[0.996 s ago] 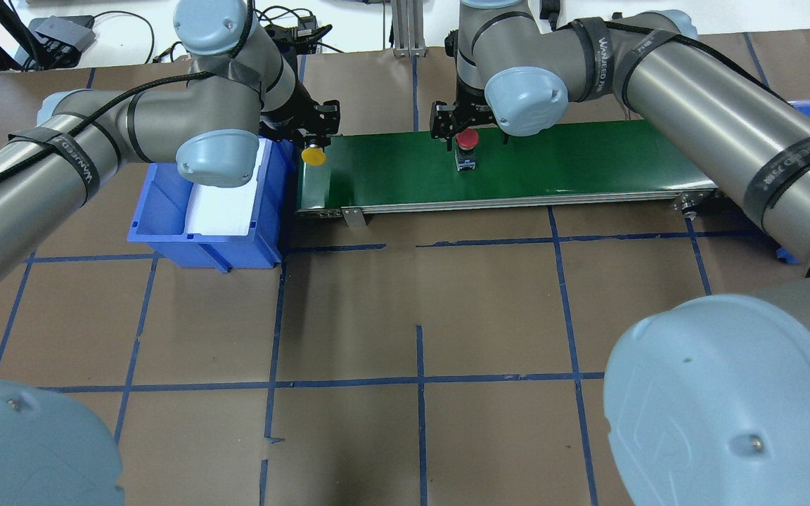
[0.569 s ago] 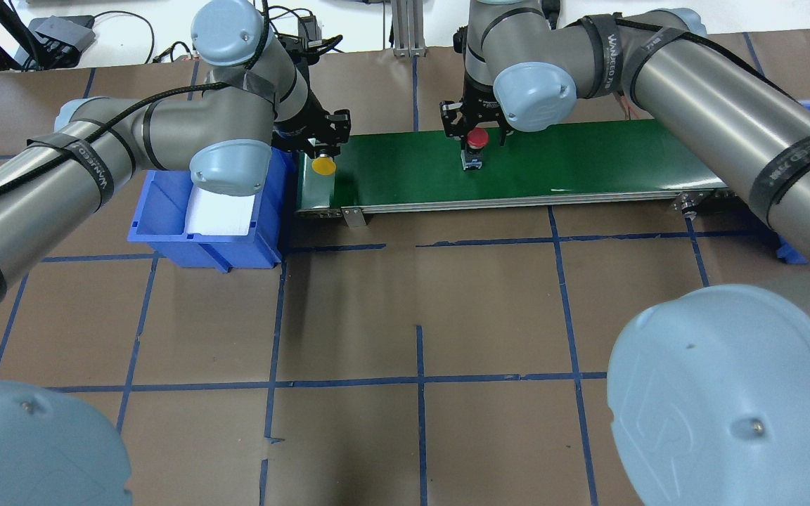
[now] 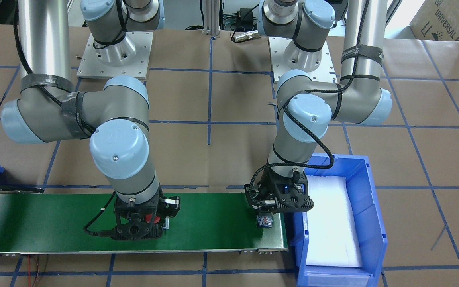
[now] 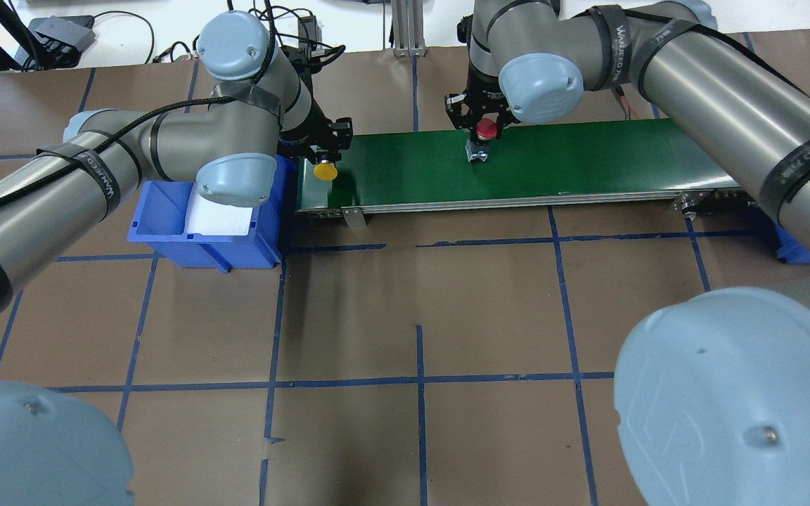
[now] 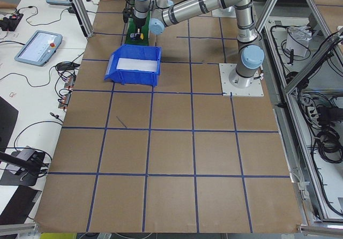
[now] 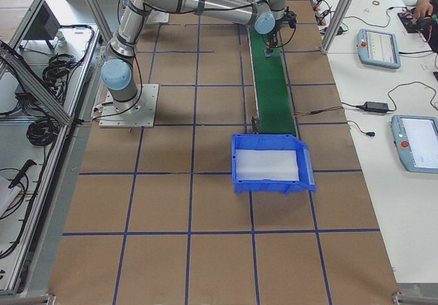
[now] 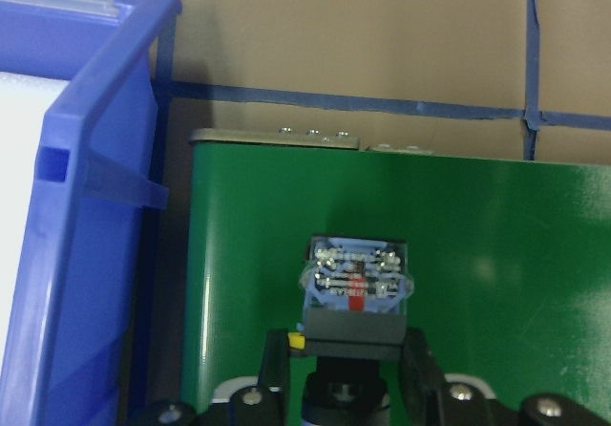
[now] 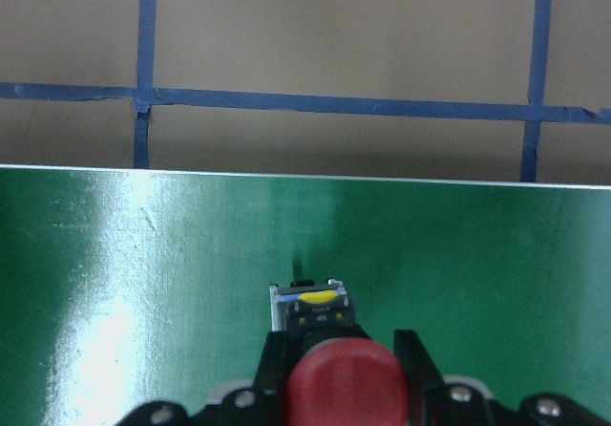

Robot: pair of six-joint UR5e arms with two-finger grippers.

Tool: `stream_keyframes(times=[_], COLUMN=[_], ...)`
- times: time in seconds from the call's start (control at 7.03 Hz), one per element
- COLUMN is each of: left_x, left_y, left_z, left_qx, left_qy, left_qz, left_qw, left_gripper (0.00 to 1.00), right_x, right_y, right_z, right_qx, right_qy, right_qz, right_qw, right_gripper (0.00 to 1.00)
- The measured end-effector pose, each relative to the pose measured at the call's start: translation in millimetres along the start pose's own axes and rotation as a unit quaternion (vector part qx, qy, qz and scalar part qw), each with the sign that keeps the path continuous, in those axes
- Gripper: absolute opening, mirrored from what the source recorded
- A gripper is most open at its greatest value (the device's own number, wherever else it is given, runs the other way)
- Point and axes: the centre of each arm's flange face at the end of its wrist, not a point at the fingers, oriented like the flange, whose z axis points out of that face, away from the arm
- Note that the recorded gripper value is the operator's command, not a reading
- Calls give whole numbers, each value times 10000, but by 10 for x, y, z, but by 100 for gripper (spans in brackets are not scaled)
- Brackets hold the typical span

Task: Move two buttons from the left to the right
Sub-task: 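Lift the red button with the right gripper while the left carries yellow to the belt, then carry the red button into the far bin while the left lowers yellow onto the belt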

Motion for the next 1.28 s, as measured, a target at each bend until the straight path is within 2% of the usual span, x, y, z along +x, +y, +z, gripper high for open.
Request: stream_keyframes(times=[0.43,0.71,1.0,1.28], left_x=[-24,-21,-17,-22], left_y=[20,26,25,19], left_z=[58,67,59,88], left_qx=[-16,-29,-22,-39], left_qy=[-87,-64,-50,-47], left_qz=[-12,-9,41,54], left_qw=[10000,10000,10000,10000], left_gripper=[39,39,39,39], right_x=[949,2063,3236,4290], right_y=[107,274,491,748], right_z=[-693,-1150,-1331,-1250], right_qx=[-79,-143,-196,-331], right_qy=[5,52,158,234], right_qz=[194,56,-494,-907], right_qw=[9998,9999,9985,9950], right_gripper=[23,23,23,23])
